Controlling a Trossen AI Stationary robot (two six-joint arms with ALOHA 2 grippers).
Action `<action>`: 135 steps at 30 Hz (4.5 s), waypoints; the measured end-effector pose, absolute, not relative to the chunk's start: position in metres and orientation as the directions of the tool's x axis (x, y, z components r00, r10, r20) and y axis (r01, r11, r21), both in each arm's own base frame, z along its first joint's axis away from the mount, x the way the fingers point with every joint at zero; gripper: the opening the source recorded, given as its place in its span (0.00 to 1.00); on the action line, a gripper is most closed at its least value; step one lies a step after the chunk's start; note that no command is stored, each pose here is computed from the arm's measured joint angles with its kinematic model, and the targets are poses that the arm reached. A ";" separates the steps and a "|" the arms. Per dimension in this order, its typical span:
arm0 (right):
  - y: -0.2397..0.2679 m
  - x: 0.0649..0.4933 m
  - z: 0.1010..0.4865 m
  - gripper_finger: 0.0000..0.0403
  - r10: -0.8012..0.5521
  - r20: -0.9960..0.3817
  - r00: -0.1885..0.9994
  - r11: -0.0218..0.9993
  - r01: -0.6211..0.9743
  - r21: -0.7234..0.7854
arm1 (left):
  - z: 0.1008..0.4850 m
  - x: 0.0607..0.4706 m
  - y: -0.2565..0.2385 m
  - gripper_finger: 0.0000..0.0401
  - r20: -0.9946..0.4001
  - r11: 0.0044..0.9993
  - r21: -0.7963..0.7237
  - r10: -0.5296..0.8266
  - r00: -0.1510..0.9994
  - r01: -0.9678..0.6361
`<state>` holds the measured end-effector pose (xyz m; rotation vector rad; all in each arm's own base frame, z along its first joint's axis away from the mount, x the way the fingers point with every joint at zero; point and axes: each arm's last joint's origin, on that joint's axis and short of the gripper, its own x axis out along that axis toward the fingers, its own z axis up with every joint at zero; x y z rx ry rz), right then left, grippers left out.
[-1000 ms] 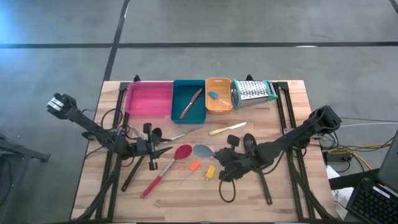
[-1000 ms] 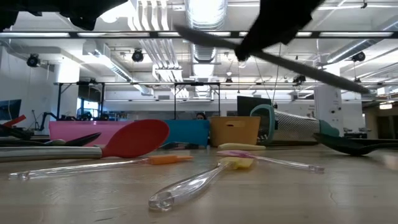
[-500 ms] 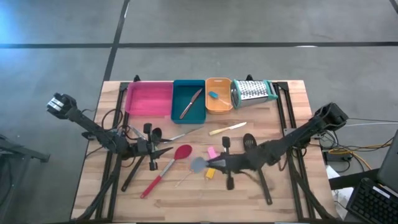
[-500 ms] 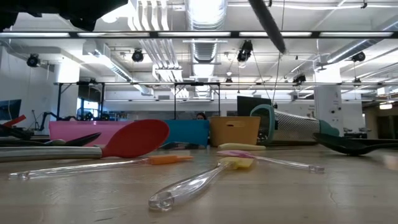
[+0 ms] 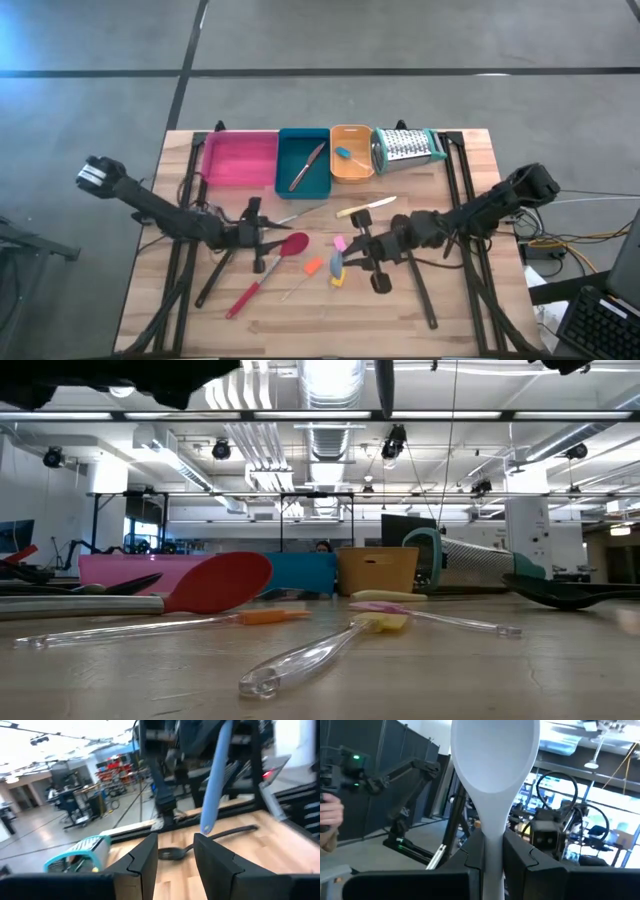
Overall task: Pick & Place Kitchen Items
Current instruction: Put the gray serving spoon into the pink bin
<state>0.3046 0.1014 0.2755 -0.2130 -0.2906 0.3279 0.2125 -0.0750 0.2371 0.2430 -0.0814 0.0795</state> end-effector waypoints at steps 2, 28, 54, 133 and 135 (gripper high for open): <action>0.099 0.306 0.278 0.08 0.335 0.253 0.908 0.929 -0.273 -0.250 | 0.238 0.225 -0.075 0.32 0.077 0.962 0.250 0.089 0.993 -0.106; 0.080 0.312 0.281 0.08 0.259 0.264 0.929 0.946 -0.189 -0.264 | 0.267 0.309 -0.098 0.32 0.071 0.929 0.345 0.116 0.991 -0.134; 0.073 0.314 0.282 0.08 0.240 0.276 0.931 0.950 -0.167 -0.262 | 0.276 0.317 -0.083 0.32 0.100 0.964 0.256 0.047 0.994 -0.071; 0.048 0.249 0.217 0.20 -0.168 -0.619 0.767 0.978 0.208 -0.007 | 0.309 0.182 0.112 0.19 -0.591 0.506 0.672 0.807 0.021 -0.541; 0.048 0.248 0.216 0.19 -0.168 -0.622 0.765 0.978 0.208 -0.009 | 0.300 0.181 0.120 0.19 -0.620 0.521 0.670 0.784 -0.013 -0.529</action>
